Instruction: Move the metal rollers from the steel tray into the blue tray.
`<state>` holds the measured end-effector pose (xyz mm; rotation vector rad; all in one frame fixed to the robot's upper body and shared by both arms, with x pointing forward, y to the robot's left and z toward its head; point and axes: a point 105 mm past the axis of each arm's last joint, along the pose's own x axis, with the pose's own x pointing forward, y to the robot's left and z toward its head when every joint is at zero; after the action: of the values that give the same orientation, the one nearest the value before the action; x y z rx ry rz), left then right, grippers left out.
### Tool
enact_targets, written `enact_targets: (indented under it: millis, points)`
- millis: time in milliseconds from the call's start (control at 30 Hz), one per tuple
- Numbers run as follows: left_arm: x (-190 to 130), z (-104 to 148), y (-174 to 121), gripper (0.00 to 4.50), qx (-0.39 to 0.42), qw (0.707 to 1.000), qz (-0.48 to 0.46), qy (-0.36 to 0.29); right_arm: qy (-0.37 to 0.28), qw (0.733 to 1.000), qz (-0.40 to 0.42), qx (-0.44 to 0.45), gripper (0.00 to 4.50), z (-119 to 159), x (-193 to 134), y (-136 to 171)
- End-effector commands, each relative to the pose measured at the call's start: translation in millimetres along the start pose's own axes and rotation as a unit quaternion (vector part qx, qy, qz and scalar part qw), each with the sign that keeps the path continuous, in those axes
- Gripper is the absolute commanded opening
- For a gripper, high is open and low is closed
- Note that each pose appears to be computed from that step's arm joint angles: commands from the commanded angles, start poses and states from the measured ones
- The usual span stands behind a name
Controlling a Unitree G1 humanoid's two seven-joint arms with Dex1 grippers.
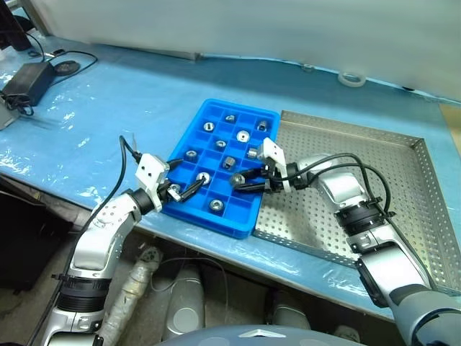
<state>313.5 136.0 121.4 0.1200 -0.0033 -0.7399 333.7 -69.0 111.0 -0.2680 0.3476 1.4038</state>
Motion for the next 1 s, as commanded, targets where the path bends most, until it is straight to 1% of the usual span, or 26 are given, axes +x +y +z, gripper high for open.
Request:
enact_targets:
  millis: [33, 133, 200, 233, 300, 333, 367, 433, 500, 567, 633, 700, 800, 900, 1000]
  points:
    - [7.9, 12.7, -3.3, 4.50, 0.018, 0.999, -0.023, -0.017, 0.002, 1.000, -0.005, -0.003, 1.61, -0.2, -7.4, 2.2]
    - [11.5, 12.9, -4.6, 4.50, 0.019, 0.999, -0.032, -0.017, 0.007, 1.000, -0.009, 0.003, 1.61, -5.1, -9.7, 4.8]
    - [14.3, 13.0, -5.6, 4.50, 0.018, 0.999, -0.040, -0.017, 0.000, 1.000, -0.021, 0.010, 2.36, -5.1, -11.2, 4.3]
    - [15.9, 13.3, -6.4, 4.50, 0.018, 0.999, -0.044, -0.017, -0.005, 1.000, -0.027, 0.012, 2.58, -3.9, -12.4, 3.8]
    - [18.0, 14.2, -7.8, 4.50, 0.017, 0.998, -0.050, -0.018, -0.011, 0.999, -0.032, 0.016, 3.31, -1.8, -14.3, 3.6]
    - [19.8, 14.8, -9.2, 4.50, 0.016, 0.998, -0.054, -0.020, -0.016, 0.999, -0.038, 0.014, 3.57, 0.3, -15.8, 2.5]
    - [23.5, 15.8, -13.0, 4.50, 0.010, 0.998, -0.065, -0.025, -0.033, 0.998, -0.058, 0.016, 3.93, 5.8, -19.0, -3.2]
    - [29.6, 17.1, -18.9, 4.50, 0.002, 0.996, -0.082, -0.031, -0.062, 0.994, -0.092, 0.016, 3.93, 15.2, -25.3, -12.1]
    - [40.5, 18.7, -21.8, 4.50, -0.002, 0.994, -0.101, -0.039, -0.103, 0.984, -0.147, 0.019, 3.93, 27.2, -41.3, -21.8]
    - [53.0, 30.6, -17.2, 4.50, -0.022, 0.992, -0.103, -0.070, -0.132, 0.970, -0.205, 0.025, 3.93, 31.9, -61.7, -28.6]
    - [60.6, 39.0, -13.4, 4.50, -0.033, 0.990, -0.105, -0.090, -0.140, 0.960, -0.239, 0.035, 3.93, 29.3, -75.1, -30.4]
    - [73.1, 41.5, -9.5, 4.50, -0.017, 0.990, -0.112, -0.088, -0.143, 0.942, -0.301, 0.042, 3.93, 20.4, -97.6, -33.4]
    - [86.7, 42.3, -3.6, 4.50, 0.004, 0.990, -0.108, -0.087, -0.133, 0.920, -0.367, 0.035, 3.93, 10.8, -117.8, -36.5]
    - [98.5, 43.8, 8.8, 4.50, 0.017, 0.993, -0.076, -0.091, -0.166, 0.881, -0.442, 0.035, 3.93, 14.3, -139.7, -48.3]
    - [103.7, 47.0, 14.0, 4.50, 0.005, 0.992, -0.066, -0.106, -0.182, 0.864, -0.468, 0.036, 3.93, 17.3, -149.0, -54.8]
